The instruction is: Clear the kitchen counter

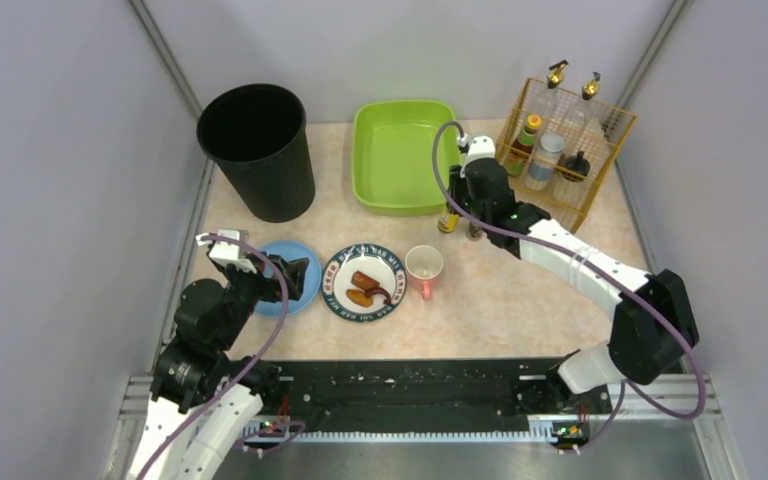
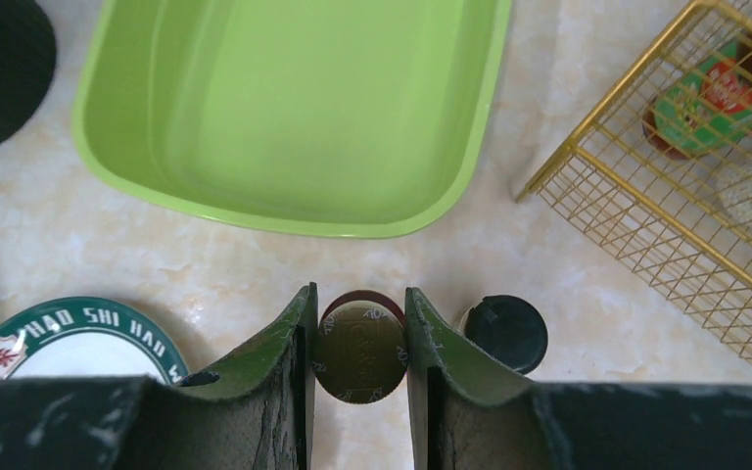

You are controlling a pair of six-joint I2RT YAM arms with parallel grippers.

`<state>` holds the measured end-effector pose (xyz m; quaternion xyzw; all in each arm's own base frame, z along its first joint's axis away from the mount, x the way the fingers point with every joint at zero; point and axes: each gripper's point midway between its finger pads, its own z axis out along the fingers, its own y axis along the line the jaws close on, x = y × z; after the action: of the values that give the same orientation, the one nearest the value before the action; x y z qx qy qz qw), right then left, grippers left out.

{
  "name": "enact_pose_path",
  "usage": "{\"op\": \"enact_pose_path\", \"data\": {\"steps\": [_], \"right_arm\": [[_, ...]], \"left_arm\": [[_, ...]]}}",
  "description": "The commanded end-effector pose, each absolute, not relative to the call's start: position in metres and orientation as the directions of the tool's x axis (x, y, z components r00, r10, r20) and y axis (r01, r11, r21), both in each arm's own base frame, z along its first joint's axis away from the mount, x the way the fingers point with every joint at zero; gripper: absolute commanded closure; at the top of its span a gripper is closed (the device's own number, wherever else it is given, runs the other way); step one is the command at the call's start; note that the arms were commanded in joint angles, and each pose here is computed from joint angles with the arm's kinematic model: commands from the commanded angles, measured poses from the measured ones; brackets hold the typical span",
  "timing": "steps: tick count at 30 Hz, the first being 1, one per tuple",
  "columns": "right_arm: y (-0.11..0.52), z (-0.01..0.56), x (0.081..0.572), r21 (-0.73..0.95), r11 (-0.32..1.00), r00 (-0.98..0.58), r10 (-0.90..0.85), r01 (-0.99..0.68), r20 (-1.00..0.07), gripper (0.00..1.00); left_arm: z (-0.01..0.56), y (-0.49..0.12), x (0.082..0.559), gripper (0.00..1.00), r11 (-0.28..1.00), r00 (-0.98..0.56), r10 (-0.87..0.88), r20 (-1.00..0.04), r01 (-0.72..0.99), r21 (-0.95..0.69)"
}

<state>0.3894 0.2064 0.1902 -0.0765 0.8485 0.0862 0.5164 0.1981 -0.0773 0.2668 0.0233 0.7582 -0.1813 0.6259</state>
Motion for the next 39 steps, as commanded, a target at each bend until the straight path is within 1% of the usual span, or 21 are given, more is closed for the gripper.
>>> {"op": "enact_pose_path", "data": {"steps": [1, 6, 11, 14, 22, 28, 32, 39], "right_arm": [[0.215, 0.282, 0.384, 0.104, 0.958, -0.272, 0.029, -0.267, -0.962, 1.0], [0.203, 0.327, 0.378, 0.107, 0.962, -0.175, 0.063, -0.252, -0.983, 1.0], [0.189, 0.347, 0.386, 0.056, 0.981, -0.125, 0.033, -0.184, -0.992, 1.0], [0.18, 0.355, 0.393, 0.032, 0.99, -0.088, 0.02, -0.137, -0.996, 1.0], [0.145, 0.381, 0.429, 0.043, 0.999, -0.04, 0.043, -0.012, -0.998, 1.0], [0.112, 0.382, 0.455, 0.049, 0.994, -0.036, 0.053, 0.095, -0.998, 1.0], [0.097, 0.381, 0.464, 0.059, 0.989, -0.039, 0.065, 0.132, -0.997, 1.0], [0.077, 0.36, 0.482, 0.063, 0.982, -0.077, 0.077, 0.176, -0.994, 1.0]], "left_arm": [[0.272, -0.079, 0.2, 0.01, 0.931, -0.19, -0.189, -0.964, 0.277, -0.237], [0.272, -0.08, 0.201, 0.01, 0.931, -0.194, -0.187, -0.963, 0.278, -0.237], [0.271, -0.08, 0.201, 0.01, 0.93, -0.196, -0.186, -0.963, 0.28, -0.237], [0.271, -0.08, 0.201, 0.01, 0.93, -0.195, -0.187, -0.963, 0.281, -0.237], [0.272, -0.081, 0.2, 0.01, 0.928, -0.193, -0.189, -0.963, 0.285, -0.239], [0.273, -0.081, 0.199, 0.01, 0.927, -0.188, -0.191, -0.963, 0.288, -0.24], [0.273, -0.081, 0.199, 0.01, 0.927, -0.189, -0.19, -0.963, 0.289, -0.24], [0.274, -0.081, 0.199, 0.01, 0.927, -0.186, -0.191, -0.964, 0.287, -0.24]]}}
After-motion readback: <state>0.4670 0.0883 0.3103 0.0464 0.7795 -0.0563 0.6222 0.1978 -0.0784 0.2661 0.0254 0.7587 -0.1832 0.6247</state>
